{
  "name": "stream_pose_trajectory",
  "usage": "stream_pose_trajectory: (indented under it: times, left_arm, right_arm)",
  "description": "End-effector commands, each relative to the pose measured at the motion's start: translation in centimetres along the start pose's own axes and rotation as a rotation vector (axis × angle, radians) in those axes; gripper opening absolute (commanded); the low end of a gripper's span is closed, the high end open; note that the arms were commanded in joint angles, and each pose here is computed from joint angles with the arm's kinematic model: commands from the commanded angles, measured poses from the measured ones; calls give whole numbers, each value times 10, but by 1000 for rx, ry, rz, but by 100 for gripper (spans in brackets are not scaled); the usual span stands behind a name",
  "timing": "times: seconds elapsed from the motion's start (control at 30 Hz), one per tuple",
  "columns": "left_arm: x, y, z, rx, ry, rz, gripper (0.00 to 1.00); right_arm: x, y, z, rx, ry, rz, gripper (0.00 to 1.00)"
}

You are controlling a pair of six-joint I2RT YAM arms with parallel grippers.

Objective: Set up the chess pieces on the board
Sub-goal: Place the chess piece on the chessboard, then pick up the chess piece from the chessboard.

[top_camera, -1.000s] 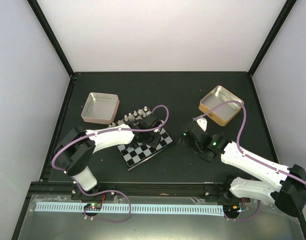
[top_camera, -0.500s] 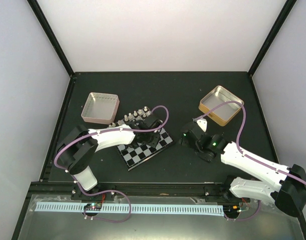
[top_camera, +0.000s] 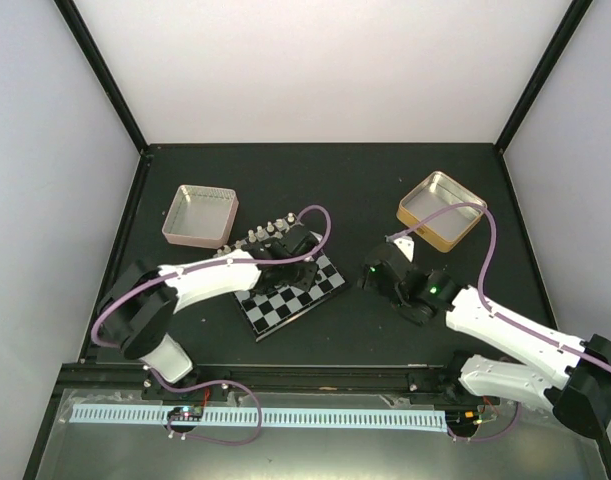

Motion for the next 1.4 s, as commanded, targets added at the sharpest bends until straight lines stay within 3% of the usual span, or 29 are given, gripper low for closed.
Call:
stream_pose_trajectory:
  times: [0.0,0.23,0.43,0.67,1.2,1.37]
  left_arm:
    - [39,7,-19,54,-124,-20,41]
    - [87,43,-14,201,-255,-73,53]
    - [124,78,11,330,-358,-125,60]
    - [138,108,40,436,-435,-171,64]
    - [125,131,47,567,-448,-170,65]
    - [122,133,49,577,-435,-175,65]
  right_arm:
    - [2,14,1,55,32,-98,70]
    - [-6,57,-7,218,75,-122,70]
    - [-48,104,-4,310,131,-98,70]
    - [-99,148,2,367,183,-71,65]
    - [-189,149,7,532,248,114,57]
    - [-206,149,8,576,275,139,50]
Point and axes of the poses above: each gripper's point midway between its finger pads, its own x axis back along the fingers, its own y axis along the line the jaws close on, z = x × y, the point moved 6 cm from there along x, back along the fingers, and after that the axes turned 13 degrees about -x, right-handed, at the moved point
